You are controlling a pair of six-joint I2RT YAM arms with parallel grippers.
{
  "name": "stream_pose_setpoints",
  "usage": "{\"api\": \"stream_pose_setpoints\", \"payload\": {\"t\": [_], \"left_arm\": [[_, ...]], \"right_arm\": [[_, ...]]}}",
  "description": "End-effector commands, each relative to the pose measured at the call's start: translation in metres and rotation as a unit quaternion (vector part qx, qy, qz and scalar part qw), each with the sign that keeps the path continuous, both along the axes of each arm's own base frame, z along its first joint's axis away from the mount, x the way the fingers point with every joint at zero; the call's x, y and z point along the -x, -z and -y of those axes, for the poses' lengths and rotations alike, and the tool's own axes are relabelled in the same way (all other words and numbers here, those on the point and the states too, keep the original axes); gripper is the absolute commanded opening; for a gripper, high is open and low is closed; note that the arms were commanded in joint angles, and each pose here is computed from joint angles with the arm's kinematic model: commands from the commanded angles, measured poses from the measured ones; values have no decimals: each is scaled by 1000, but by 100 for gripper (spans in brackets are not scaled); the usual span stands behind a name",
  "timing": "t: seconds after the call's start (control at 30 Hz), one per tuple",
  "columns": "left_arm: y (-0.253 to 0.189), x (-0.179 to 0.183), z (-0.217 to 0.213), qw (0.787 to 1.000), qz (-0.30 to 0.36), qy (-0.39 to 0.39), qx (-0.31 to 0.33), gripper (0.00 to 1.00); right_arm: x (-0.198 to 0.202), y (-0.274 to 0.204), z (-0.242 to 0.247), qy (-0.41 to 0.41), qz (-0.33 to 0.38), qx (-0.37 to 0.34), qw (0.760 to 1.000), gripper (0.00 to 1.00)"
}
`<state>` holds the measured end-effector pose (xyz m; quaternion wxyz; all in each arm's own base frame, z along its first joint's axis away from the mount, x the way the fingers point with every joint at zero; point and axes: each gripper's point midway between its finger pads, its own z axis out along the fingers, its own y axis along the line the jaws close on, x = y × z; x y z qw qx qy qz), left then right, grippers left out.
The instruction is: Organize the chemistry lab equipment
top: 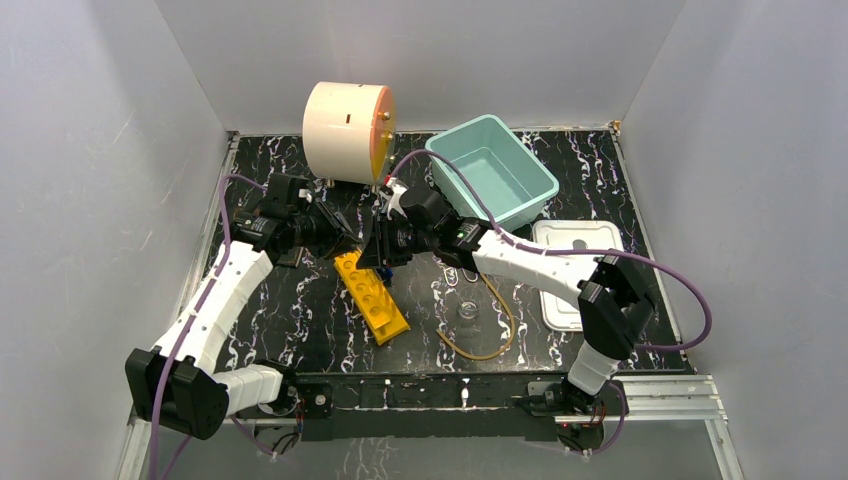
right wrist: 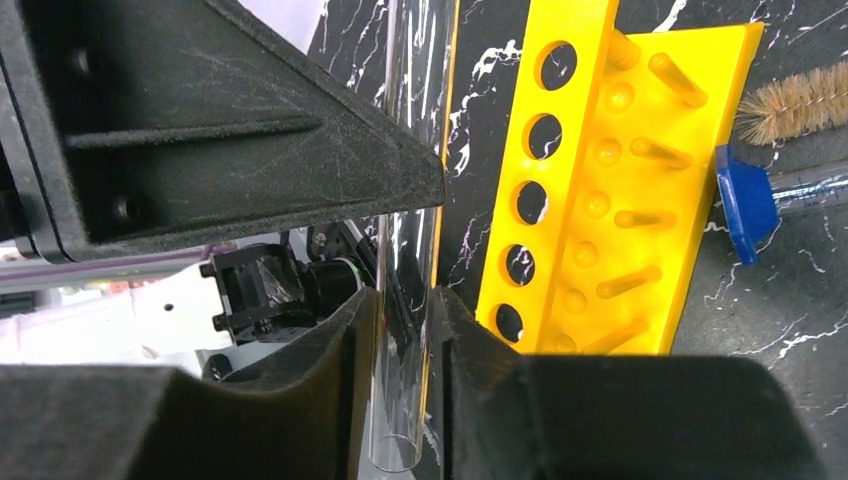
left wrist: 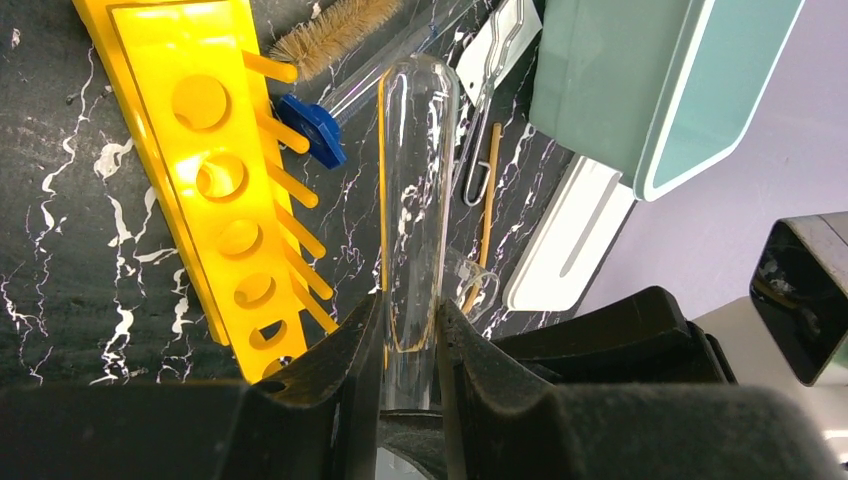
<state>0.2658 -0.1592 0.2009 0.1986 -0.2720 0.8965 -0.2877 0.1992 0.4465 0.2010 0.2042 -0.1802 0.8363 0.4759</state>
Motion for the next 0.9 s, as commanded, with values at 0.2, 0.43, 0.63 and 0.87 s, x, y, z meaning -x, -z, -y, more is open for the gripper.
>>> {"api": "stream_pose_setpoints", "payload": {"t": [0.2, 0.43, 0.63, 0.87], "left_arm": [[-24, 1, 8, 999, 33, 27, 19, 42], [-43, 0, 4, 997, 56, 54, 6, 79], [-58, 2, 27, 989, 63, 116, 68, 90], [-83, 6, 31, 972, 89, 172, 131, 84]], "right_arm": [[-2, -40, -8, -20, 62, -61, 996, 23], [0, -53, 16, -47, 123, -57, 990, 24], [9, -57, 41, -93, 152, -36, 983, 24], [11, -55, 71, -130, 152, -18, 980, 23]]}}
